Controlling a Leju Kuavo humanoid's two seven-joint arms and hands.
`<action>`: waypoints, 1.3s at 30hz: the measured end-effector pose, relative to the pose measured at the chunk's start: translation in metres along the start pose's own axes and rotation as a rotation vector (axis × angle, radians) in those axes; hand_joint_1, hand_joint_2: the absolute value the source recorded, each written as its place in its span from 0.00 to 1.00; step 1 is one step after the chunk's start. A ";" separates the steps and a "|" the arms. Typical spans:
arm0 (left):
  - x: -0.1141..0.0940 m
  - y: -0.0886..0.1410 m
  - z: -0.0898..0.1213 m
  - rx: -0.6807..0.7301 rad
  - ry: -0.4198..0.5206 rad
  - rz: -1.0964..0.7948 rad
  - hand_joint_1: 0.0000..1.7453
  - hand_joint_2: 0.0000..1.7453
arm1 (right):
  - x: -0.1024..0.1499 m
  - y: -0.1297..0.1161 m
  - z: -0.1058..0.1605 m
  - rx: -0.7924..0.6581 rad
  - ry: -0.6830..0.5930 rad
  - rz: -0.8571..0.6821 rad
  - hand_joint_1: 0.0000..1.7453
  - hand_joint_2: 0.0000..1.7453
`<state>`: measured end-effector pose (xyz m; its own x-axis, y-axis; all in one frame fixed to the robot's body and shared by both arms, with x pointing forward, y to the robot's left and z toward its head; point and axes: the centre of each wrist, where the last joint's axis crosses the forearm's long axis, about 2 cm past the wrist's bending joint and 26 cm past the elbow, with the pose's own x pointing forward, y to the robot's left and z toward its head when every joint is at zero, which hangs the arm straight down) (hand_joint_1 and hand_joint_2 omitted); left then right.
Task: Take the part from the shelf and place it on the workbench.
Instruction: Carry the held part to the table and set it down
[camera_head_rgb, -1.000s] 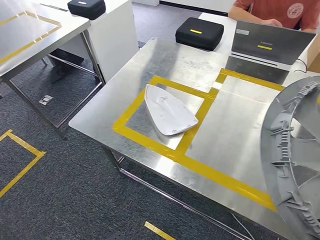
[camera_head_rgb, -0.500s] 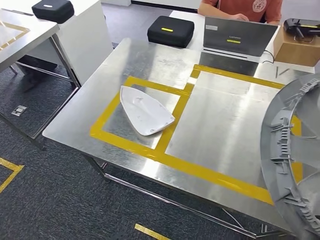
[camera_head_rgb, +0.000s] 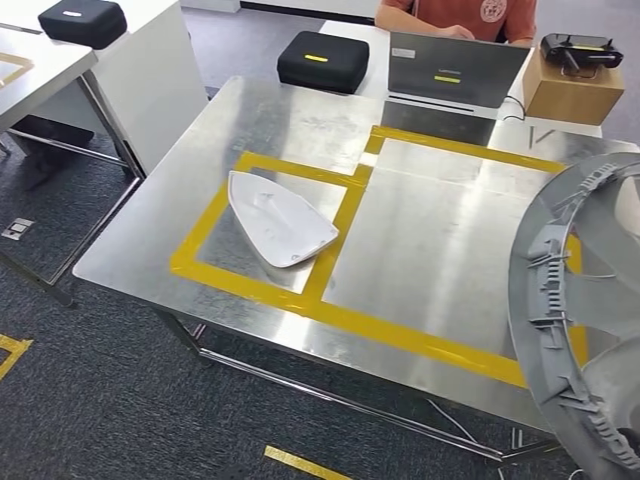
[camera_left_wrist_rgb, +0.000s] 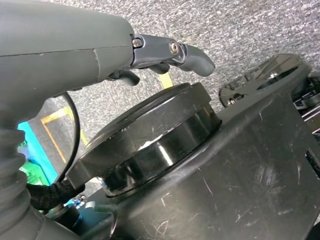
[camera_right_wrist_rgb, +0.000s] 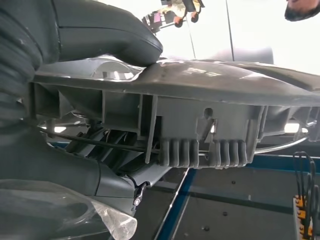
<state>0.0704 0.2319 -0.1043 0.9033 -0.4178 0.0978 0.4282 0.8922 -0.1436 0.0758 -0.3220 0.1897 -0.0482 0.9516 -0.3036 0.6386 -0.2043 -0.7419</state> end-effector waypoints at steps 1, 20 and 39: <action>0.000 0.000 0.000 0.000 0.000 0.000 0.00 1.00 | 0.000 0.000 0.000 0.001 0.000 0.000 1.00 1.00; 0.001 -0.001 0.000 0.000 0.000 -0.003 0.00 1.00 | 0.003 0.004 0.003 0.020 0.040 -0.019 1.00 1.00; 0.004 0.003 0.001 0.001 -0.012 0.007 0.00 1.00 | 0.005 0.006 0.004 0.025 0.037 -0.028 1.00 1.00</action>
<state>0.0748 0.2330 -0.1036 0.9060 -0.4092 0.1083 0.4215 0.8955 -0.1431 0.0764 -0.3198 0.1809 -0.0374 0.9647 -0.2606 0.6177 -0.1827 -0.7649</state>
